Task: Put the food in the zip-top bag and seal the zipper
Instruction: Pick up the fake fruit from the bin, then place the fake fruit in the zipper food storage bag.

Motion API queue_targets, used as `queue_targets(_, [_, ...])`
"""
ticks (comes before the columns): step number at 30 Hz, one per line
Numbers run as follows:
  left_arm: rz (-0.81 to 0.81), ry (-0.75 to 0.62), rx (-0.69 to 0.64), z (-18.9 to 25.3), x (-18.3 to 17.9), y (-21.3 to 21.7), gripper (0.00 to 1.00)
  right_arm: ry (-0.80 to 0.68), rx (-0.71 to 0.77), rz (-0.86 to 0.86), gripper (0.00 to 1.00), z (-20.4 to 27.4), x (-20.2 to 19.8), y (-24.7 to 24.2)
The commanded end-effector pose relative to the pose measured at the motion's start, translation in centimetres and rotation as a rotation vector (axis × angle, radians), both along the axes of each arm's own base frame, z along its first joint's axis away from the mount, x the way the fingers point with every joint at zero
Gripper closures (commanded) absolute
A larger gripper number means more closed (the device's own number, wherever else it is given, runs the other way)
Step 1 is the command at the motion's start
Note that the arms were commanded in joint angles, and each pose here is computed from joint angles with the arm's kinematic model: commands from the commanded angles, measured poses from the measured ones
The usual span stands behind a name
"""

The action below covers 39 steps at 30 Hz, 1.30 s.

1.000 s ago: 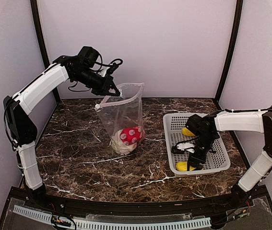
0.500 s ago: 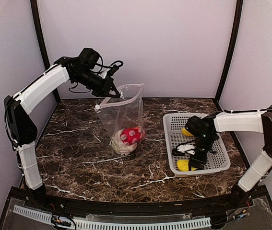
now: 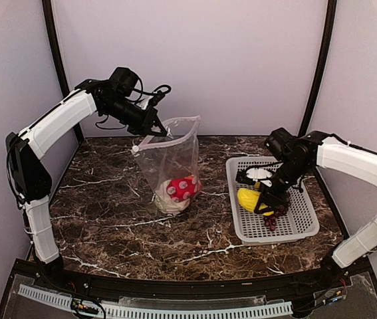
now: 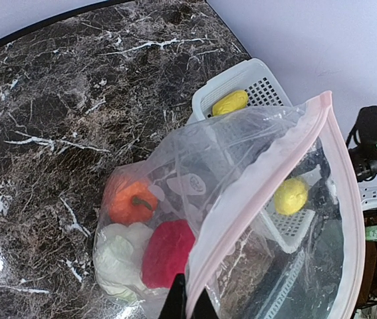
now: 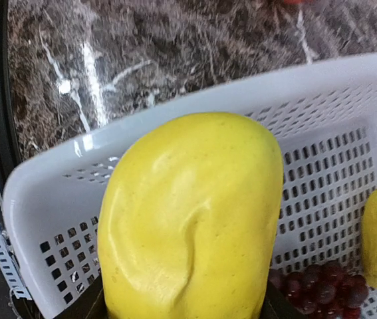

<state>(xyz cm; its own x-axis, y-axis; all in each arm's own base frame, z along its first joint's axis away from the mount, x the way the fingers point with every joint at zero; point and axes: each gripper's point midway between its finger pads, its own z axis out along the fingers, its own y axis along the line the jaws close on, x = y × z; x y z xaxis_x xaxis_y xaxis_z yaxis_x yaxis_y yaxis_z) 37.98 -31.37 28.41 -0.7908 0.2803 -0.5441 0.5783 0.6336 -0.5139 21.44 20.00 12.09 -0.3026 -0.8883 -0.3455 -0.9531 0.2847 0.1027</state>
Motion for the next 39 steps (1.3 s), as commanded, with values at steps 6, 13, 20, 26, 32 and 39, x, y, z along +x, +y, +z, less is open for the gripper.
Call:
queue_targets(6, [-0.004, 0.013, -0.027, 0.1, -0.1, -0.6, 0.99, -0.228, 0.316, 0.076, 0.58, 12.2, 3.1, 4.6])
queue_targets(13, [0.013, 0.022, -0.058, 0.3, 0.3, -1.2, 0.99, -0.31, 0.635, 0.156, 0.59, 22.0, 5.2, 10.1])
queue_targets(20, [-0.022, 0.004, -0.092, 1.5, -0.5, -2.6, 0.99, -0.321, 0.853, 0.219, 0.59, 29.4, 6.4, 15.0])
queue_targets(26, [-0.032, -0.013, -0.091, 2.3, -0.9, -3.0, 0.99, -0.366, 0.944, 0.219, 0.59, 31.2, 7.6, 18.5])
queue_targets(32, [-0.032, -0.026, -0.087, 2.8, -1.0, -2.9, 0.99, -0.309, 0.983, 0.207, 0.59, 29.9, 9.2, 21.0])
queue_targets(39, [-0.034, -0.041, -0.074, 3.0, -1.1, -2.6, 0.99, -0.312, 0.971, 0.207, 0.57, 27.0, 10.9, 22.4])
